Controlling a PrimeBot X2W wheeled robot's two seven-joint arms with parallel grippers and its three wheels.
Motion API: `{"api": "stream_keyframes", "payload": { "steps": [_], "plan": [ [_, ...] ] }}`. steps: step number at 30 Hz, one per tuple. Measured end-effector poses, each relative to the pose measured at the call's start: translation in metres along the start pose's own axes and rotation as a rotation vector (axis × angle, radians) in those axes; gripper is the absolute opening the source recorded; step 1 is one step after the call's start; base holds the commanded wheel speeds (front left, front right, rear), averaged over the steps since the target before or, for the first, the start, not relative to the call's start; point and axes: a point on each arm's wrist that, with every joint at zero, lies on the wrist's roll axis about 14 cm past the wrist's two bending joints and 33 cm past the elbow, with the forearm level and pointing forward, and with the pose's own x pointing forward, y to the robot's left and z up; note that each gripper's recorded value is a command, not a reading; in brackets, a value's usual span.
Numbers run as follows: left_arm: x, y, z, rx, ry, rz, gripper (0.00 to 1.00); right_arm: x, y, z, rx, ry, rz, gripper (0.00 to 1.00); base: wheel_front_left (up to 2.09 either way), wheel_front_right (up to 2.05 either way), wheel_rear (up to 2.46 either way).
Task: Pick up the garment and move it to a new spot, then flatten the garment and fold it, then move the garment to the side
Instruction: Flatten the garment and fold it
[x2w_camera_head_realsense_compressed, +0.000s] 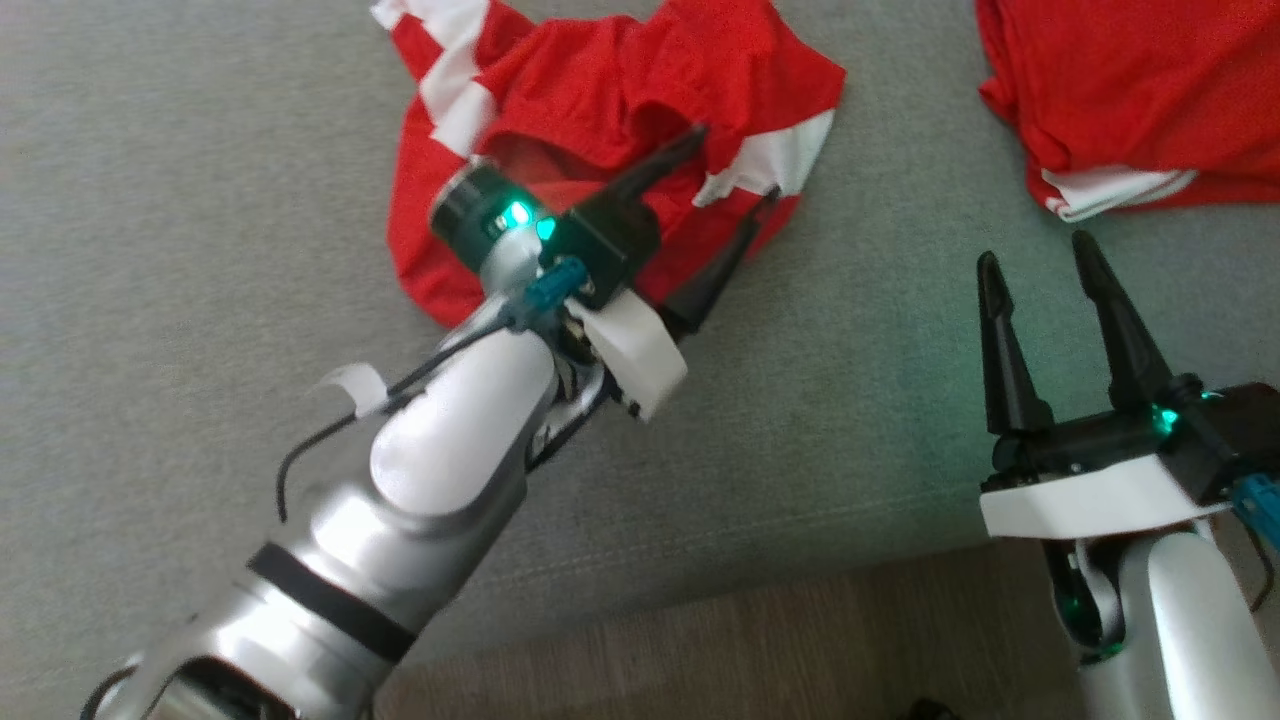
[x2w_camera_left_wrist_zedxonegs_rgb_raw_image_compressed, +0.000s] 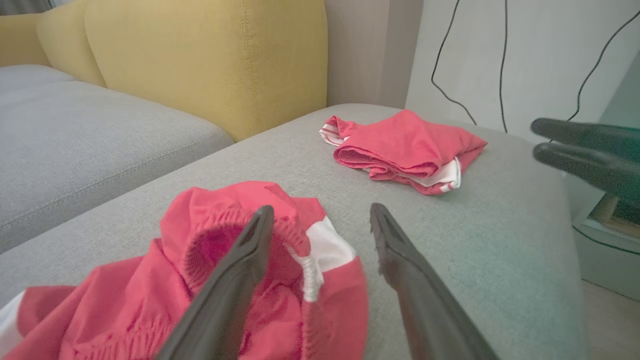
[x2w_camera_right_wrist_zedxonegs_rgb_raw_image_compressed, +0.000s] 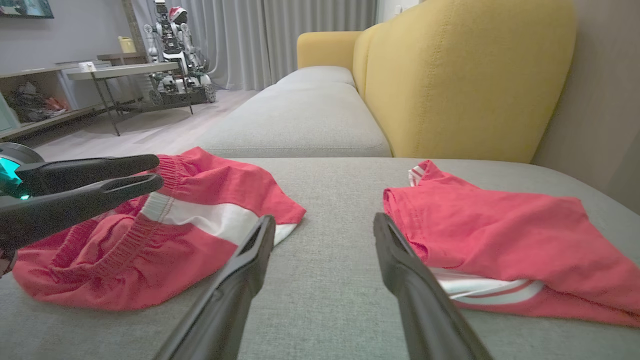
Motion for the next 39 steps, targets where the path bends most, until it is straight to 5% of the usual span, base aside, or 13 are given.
{"api": "stream_keyframes", "payload": {
  "steps": [14,31,34,37,39],
  "plan": [
    [0.000,0.016,-0.025,0.137,0.125,0.075,1.00,-0.003,-0.014,0.004,-0.005,-0.009,-0.041,1.00,0.00,0.00,0.00],
    [-0.020,0.003,-0.036,0.066,0.199,0.110,1.00,-0.003,-0.014,0.002,0.004,-0.004,-0.041,1.00,0.00,0.00,0.00],
    [-0.015,0.007,-0.031,0.080,0.191,0.107,0.78,-0.004,-0.017,0.001,0.001,0.001,-0.050,1.00,0.00,0.00,0.00],
    [-0.011,0.009,-0.029,0.089,0.188,0.101,0.70,-0.005,-0.019,0.000,-0.002,0.004,-0.057,1.00,0.00,0.00,0.00],
    [-0.009,0.008,-0.030,0.088,0.194,0.091,0.47,-0.006,-0.021,-0.001,-0.001,0.007,-0.062,1.00,0.00,0.00,0.00]
  ]
}}
